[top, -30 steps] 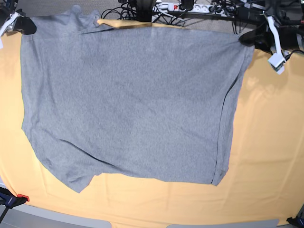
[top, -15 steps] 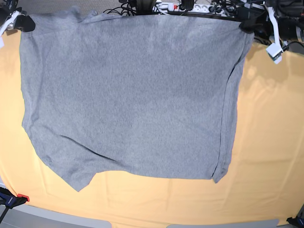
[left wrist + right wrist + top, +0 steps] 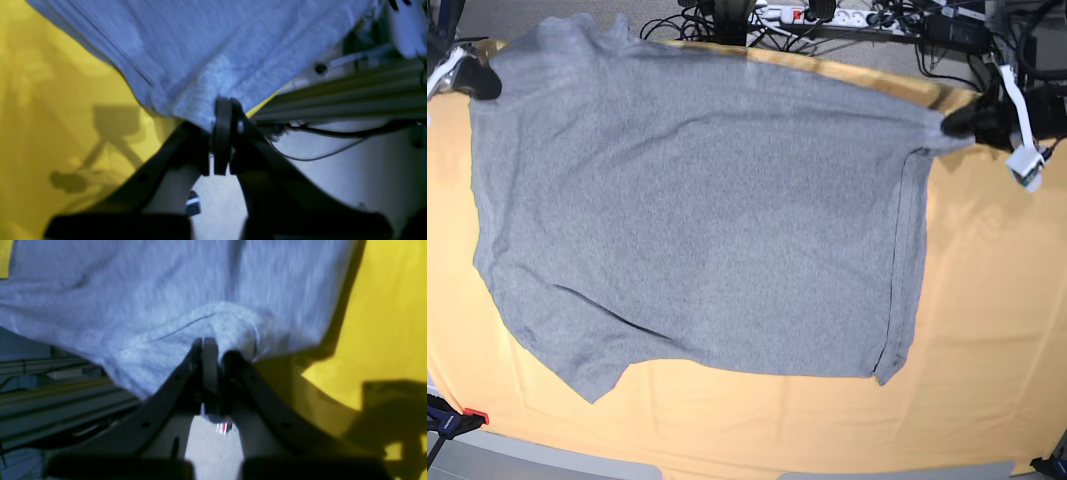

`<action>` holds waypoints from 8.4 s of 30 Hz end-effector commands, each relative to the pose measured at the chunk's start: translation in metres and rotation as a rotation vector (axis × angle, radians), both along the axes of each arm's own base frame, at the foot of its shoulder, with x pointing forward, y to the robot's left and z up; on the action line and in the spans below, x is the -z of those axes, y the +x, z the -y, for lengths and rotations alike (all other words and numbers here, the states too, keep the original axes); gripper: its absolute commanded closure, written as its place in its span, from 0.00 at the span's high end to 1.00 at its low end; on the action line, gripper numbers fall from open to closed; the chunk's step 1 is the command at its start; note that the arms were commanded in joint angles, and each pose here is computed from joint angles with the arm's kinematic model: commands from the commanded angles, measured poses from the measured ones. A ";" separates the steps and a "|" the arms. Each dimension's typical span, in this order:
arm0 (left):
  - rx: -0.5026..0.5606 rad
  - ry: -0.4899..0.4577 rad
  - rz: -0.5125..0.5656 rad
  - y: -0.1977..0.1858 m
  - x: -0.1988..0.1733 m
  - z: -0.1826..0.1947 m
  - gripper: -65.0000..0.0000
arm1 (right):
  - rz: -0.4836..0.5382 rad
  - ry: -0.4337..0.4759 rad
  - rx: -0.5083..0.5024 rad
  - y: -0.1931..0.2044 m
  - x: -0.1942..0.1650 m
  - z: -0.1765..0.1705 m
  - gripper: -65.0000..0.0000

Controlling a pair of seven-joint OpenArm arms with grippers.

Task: Layout the t-shirt on the table in an organized manner, then fold the t-shirt properly
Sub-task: 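Hold the shoulders up and stretch the shirt taut between both grippers, then lower the shoulders onto the shirt body and open both grippers, then move the right gripper to the collar corner of the shirt, then grasp the shirt edge near the collar with the right gripper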

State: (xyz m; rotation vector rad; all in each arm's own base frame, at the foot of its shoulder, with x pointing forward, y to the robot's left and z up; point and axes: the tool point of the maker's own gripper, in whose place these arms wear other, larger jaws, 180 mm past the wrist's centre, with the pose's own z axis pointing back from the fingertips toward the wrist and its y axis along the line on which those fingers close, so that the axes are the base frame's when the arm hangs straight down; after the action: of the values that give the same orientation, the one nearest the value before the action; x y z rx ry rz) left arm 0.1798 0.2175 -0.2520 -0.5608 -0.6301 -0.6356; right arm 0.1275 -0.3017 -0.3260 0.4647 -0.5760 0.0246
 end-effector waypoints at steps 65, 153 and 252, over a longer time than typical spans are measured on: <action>0.238 0.361 0.009 -0.053 -0.044 -0.010 0.00 | 0.124 -0.117 0.034 0.024 -0.045 0.041 0.00; 0.049 0.074 0.206 0.135 -0.019 -0.001 0.76 | 0.083 -0.143 -0.120 0.069 -0.009 -0.004 0.62; 0.057 0.056 0.188 0.132 -0.017 0.003 0.76 | 0.453 -0.328 0.067 0.209 -0.040 -0.034 0.00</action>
State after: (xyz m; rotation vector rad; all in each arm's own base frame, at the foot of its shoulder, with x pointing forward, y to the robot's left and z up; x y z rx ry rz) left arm 0.3056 0.2134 -0.2514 -0.4754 -0.7240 -0.7509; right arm 0.3270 -0.2652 -0.3052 0.1227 -0.9470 0.1483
